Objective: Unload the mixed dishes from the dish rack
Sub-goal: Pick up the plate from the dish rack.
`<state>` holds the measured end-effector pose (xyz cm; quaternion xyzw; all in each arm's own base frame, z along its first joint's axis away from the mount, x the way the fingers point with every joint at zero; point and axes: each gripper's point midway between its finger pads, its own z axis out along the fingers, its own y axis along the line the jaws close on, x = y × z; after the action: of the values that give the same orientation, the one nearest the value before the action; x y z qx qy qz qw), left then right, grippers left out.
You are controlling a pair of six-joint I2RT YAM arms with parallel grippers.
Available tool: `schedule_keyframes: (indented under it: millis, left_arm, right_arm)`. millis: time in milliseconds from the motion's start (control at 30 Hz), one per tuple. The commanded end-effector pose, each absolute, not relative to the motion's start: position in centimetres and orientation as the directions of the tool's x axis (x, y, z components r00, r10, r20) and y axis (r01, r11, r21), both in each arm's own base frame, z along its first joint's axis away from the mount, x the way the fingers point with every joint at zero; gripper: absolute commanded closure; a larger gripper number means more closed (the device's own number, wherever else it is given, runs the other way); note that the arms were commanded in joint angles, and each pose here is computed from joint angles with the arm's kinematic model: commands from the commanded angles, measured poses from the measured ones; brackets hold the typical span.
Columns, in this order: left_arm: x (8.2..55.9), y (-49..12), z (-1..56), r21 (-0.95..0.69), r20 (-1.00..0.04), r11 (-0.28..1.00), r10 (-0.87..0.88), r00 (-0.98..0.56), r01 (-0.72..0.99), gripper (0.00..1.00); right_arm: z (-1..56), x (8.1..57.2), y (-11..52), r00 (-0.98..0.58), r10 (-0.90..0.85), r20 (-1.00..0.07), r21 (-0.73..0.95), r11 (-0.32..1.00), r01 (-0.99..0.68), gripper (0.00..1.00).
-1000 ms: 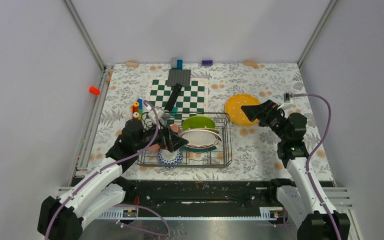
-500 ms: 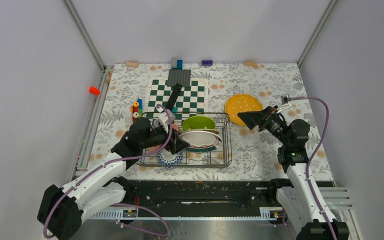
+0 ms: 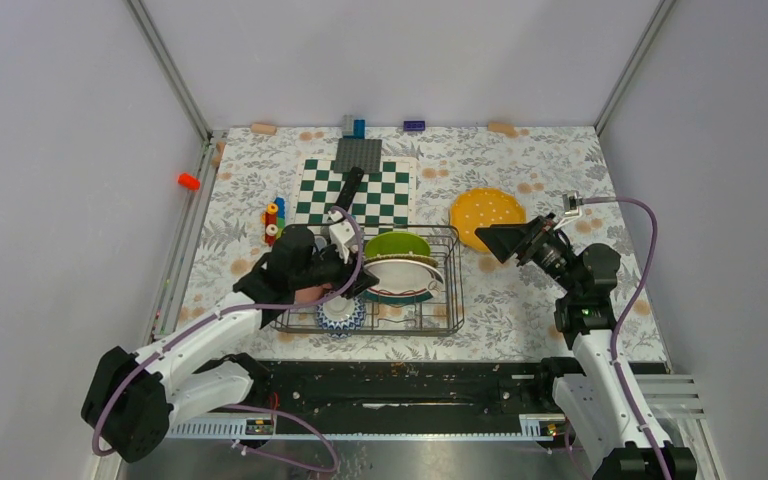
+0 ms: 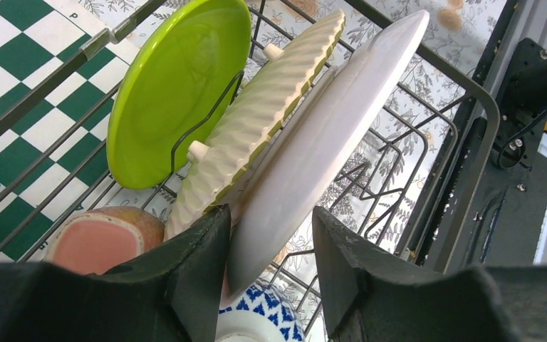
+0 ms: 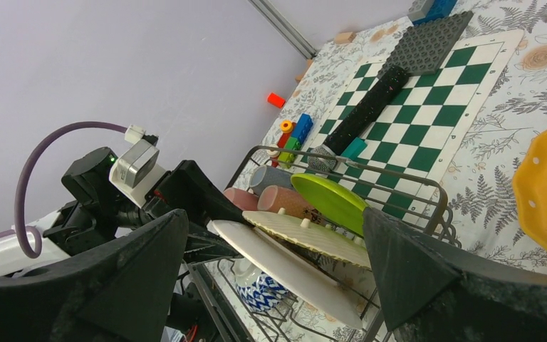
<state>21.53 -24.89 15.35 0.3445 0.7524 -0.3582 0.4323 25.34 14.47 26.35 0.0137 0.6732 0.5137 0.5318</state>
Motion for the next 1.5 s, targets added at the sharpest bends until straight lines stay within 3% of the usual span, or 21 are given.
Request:
schedule_keyframes:
  millis: [0, 233, 467, 700, 1167, 1467]
  left_arm:
    - [22.4, -25.9, 18.0, -0.143, -0.939, 0.467, 0.215, -0.269, 0.873, 0.55]
    - [22.9, -25.9, 17.6, -0.105, -0.94, 0.476, 0.239, -0.244, 0.873, 0.68]
    - [23.7, -26.1, 18.0, -0.065, -0.938, 0.474, 0.272, -0.216, 0.878, 0.9]
    - [23.3, -25.9, 19.1, -0.031, -0.943, 0.46, 0.282, -0.179, 0.887, 1.0]
    - [22.4, -25.3, 23.4, 0.059, -0.966, 0.472, 0.248, -0.068, 0.879, 1.0]
    - [21.9, -25.3, 24.9, 0.026, -0.977, 0.488, 0.199, -0.082, 0.872, 1.0]
  right_arm:
    - [27.7, 24.8, 14.8, -0.401, 0.559, -0.726, 0.672, 0.452, -0.586, 0.0]
    - [27.5, 24.9, 14.8, -0.409, 0.565, -0.716, 0.682, 0.443, -0.581, 0.0]
    - [27.4, 25.2, 14.8, -0.413, 0.57, -0.711, 0.688, 0.441, -0.577, 0.0]
    - [27.4, 25.3, 14.9, -0.42, 0.57, -0.706, 0.692, 0.434, -0.577, 0.0]
    - [27.2, 25.4, 14.8, -0.419, 0.571, -0.706, 0.693, 0.436, -0.574, 0.01]
    - [27.4, 25.1, 14.9, -0.416, 0.569, -0.71, 0.688, 0.433, -0.582, 0.0]
